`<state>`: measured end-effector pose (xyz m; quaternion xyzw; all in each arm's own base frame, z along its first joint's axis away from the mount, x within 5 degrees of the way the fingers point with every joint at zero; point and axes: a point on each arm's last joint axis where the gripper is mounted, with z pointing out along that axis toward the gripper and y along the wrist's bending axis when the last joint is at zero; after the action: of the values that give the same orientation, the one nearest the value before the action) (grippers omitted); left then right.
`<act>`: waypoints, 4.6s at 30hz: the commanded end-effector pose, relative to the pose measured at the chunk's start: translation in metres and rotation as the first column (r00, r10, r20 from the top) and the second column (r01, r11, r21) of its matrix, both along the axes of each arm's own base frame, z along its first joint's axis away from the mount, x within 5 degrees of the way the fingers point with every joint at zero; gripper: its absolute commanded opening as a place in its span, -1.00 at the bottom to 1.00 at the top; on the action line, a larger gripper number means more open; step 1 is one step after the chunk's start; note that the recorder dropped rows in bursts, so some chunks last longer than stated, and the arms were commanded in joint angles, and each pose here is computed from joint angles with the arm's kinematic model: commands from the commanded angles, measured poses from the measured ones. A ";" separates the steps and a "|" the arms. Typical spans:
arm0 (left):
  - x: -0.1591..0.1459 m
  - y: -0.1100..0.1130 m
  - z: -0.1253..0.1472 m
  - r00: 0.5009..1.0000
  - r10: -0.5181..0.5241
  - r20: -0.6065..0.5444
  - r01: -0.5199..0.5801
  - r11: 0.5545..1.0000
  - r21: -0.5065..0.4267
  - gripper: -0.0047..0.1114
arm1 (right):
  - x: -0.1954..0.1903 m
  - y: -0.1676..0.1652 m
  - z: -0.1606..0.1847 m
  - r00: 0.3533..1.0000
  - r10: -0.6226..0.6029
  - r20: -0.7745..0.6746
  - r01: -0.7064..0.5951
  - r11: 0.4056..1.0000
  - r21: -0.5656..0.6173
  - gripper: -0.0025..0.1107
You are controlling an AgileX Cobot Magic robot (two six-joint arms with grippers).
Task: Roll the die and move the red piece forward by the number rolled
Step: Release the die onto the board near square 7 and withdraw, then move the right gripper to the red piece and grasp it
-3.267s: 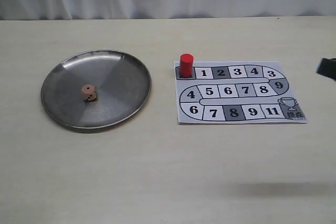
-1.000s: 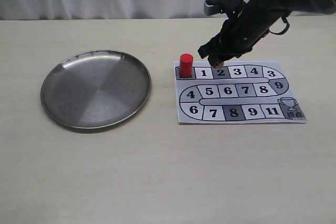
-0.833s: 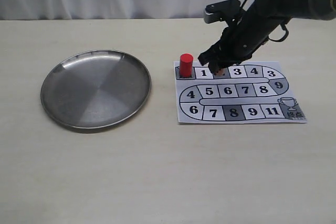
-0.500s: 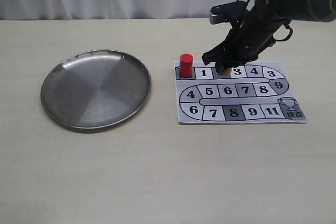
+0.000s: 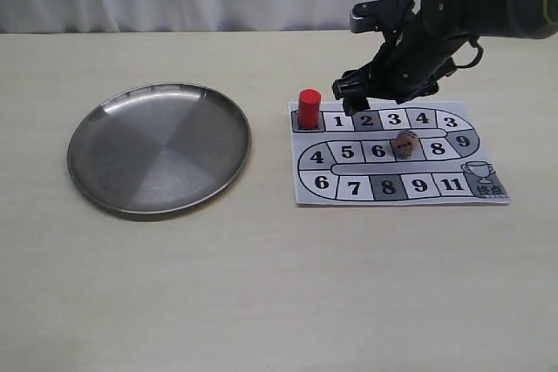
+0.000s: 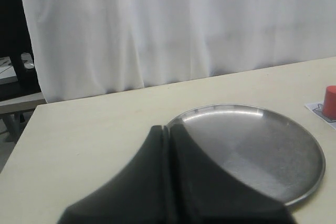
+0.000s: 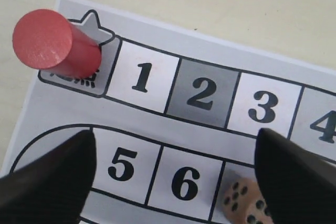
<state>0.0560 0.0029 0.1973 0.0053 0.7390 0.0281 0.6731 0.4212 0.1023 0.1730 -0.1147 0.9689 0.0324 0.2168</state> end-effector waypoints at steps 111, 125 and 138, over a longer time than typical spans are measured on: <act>0.000 -0.001 0.000 1.000 -0.010 0.008 0.010 1.000 -0.003 -0.92 | 0.037 0.052 -0.068 0.915 0.316 0.251 -0.340 0.939 0.058 -0.01; 0.000 -0.001 0.000 1.000 -0.010 0.008 0.010 1.000 -0.003 -0.92 | 0.036 0.052 -0.068 0.916 0.320 0.242 -0.344 0.937 0.064 -0.88; 0.000 -0.001 0.000 1.000 -0.010 0.008 0.010 1.000 -0.003 -0.92 | 0.037 0.047 -0.033 0.925 0.240 0.293 -0.284 0.952 0.114 -0.88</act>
<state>0.0560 0.0029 0.1973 0.0053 0.7390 0.0281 0.6731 0.4554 0.1555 0.1154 -0.2481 0.9041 0.1170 0.3277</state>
